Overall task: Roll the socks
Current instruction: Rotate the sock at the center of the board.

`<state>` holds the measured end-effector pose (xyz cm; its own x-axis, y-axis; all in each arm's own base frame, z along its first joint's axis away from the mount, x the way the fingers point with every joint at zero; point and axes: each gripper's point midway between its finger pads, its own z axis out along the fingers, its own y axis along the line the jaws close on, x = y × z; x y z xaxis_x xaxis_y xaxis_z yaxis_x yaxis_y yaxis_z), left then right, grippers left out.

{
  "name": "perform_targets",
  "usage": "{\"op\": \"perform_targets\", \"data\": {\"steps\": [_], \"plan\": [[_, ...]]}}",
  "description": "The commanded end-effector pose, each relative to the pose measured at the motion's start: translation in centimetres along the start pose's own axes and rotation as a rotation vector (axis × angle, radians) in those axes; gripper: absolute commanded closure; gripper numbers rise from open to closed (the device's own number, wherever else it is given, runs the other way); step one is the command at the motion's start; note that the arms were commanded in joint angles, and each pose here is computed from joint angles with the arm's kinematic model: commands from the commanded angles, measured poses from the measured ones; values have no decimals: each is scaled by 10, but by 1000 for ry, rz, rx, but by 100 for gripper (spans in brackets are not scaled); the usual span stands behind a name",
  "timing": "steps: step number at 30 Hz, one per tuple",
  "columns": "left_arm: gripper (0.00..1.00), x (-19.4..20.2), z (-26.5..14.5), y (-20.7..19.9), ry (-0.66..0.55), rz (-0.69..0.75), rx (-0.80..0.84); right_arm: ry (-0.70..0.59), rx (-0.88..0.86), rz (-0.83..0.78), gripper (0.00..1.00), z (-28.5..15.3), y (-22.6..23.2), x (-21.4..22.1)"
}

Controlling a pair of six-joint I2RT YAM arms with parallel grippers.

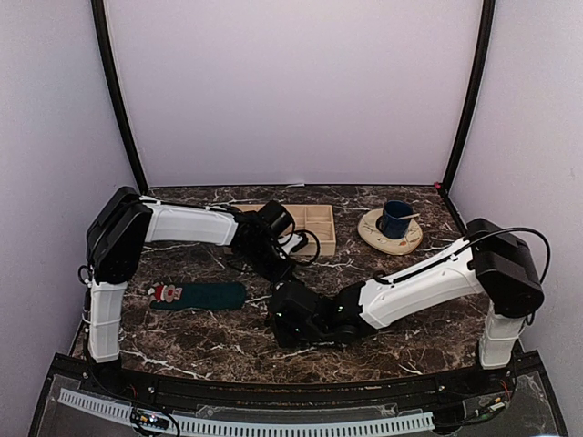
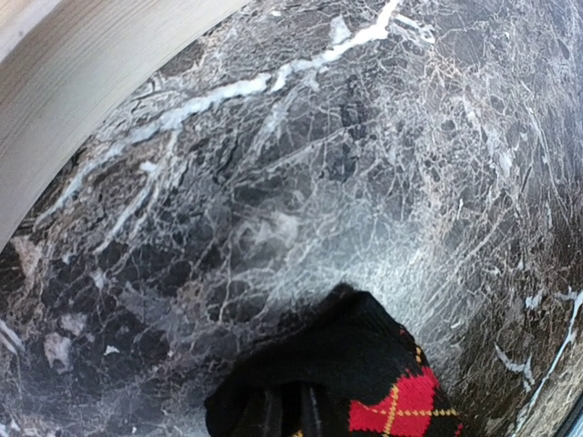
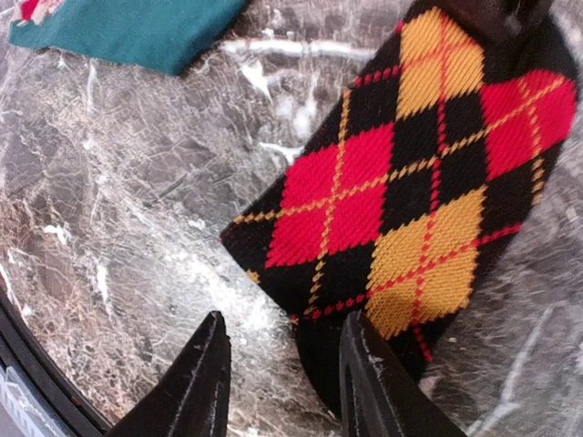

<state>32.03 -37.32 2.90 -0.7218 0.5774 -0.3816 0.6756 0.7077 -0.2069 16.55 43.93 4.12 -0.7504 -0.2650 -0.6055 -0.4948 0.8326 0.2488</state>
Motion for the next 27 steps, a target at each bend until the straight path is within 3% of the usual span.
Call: {"op": "perform_targets", "data": {"steps": [1,6,11,16,22,27], "plan": [[85,-9,-32,1,-43,-20,-23,-97,-31,-50,61,-25,13,-31],[80,-22,-56,-5,-100,-20,-16,-124,-70,-103,57,-34,19,-38],[68,-31,-78,-14,-151,-20,14,-138,-89,-160,54,-47,20,-41],[63,-33,-100,-20,-200,-40,37,-120,-39,-348,53,-57,7,-25],[49,-2,-112,-22,-335,-115,89,-66,17,-586,52,-70,-20,4],[46,23,-121,-21,-442,-172,136,-54,-32,-667,51,-87,-23,10]]}}
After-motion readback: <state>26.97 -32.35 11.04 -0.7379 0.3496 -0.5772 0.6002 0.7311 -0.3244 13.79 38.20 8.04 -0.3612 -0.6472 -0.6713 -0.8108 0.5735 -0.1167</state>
